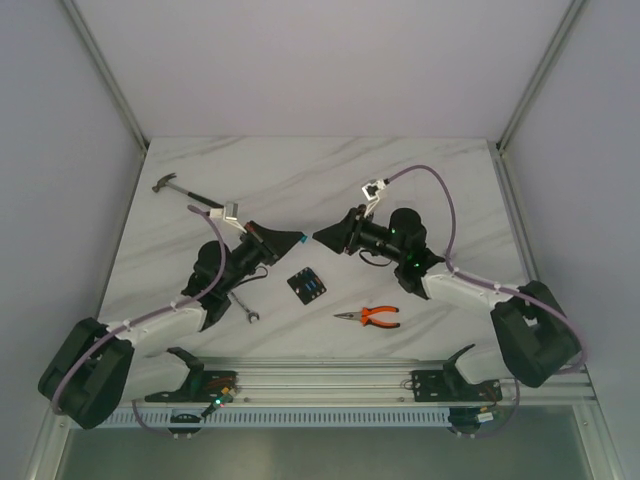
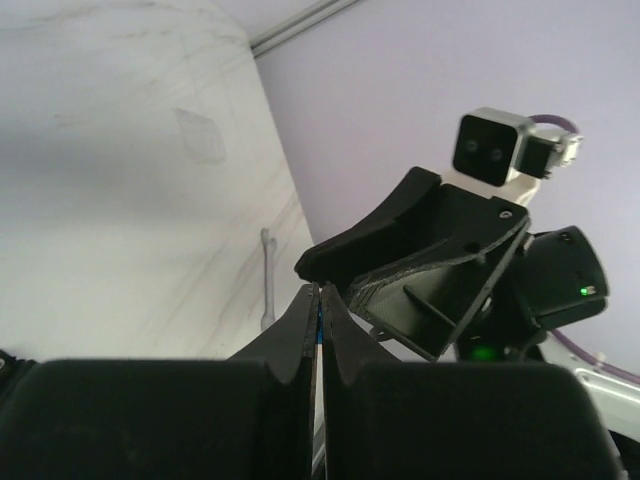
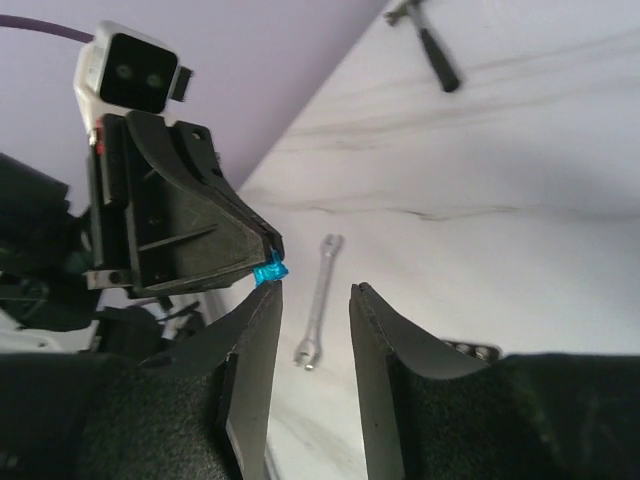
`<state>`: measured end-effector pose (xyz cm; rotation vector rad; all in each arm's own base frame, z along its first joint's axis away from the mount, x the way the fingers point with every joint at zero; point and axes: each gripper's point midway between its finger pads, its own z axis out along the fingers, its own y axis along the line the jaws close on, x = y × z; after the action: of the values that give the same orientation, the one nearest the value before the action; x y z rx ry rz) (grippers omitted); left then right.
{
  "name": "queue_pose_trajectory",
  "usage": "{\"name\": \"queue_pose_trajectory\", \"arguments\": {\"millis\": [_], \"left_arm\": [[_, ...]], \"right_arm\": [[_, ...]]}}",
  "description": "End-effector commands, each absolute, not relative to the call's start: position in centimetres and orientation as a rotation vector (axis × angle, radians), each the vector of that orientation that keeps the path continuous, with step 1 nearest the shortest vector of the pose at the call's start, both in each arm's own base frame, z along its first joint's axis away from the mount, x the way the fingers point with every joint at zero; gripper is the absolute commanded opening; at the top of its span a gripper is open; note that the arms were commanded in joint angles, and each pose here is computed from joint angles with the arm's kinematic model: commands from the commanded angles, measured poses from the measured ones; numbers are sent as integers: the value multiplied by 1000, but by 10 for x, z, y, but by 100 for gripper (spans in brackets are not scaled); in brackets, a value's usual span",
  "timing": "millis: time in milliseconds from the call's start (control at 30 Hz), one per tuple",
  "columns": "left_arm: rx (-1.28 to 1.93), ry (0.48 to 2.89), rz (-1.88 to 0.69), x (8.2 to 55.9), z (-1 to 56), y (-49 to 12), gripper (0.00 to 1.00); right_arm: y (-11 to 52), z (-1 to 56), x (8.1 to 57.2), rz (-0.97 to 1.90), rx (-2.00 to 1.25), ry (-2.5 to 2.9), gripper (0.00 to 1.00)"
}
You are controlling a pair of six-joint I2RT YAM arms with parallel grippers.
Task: Snap on the fuse box
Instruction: Pick up the fuse from the center of the board.
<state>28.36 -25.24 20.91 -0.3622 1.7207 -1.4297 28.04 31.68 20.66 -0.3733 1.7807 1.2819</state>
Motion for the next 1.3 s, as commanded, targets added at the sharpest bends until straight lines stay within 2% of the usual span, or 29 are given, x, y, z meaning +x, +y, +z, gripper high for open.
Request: {"name": "queue_pose_trajectory", "arguments": {"millis": [0,433,1033,1267], "left_arm": [[-324,1563,-1454,281,243,-245,0],[-301,1425,-1496,268,271,-234,0],[-282,1383,-1556,262,282,-243,0],[-295,1378,-1570,262,281,-244,0]], "right_arm": [[330,253,262,1525,-417,1581,39],[340,266,257,1636,-463,1507,34],[353,280,253,1728,-488,1425,32],[353,281,252,1732,-491,1412,25]]}}
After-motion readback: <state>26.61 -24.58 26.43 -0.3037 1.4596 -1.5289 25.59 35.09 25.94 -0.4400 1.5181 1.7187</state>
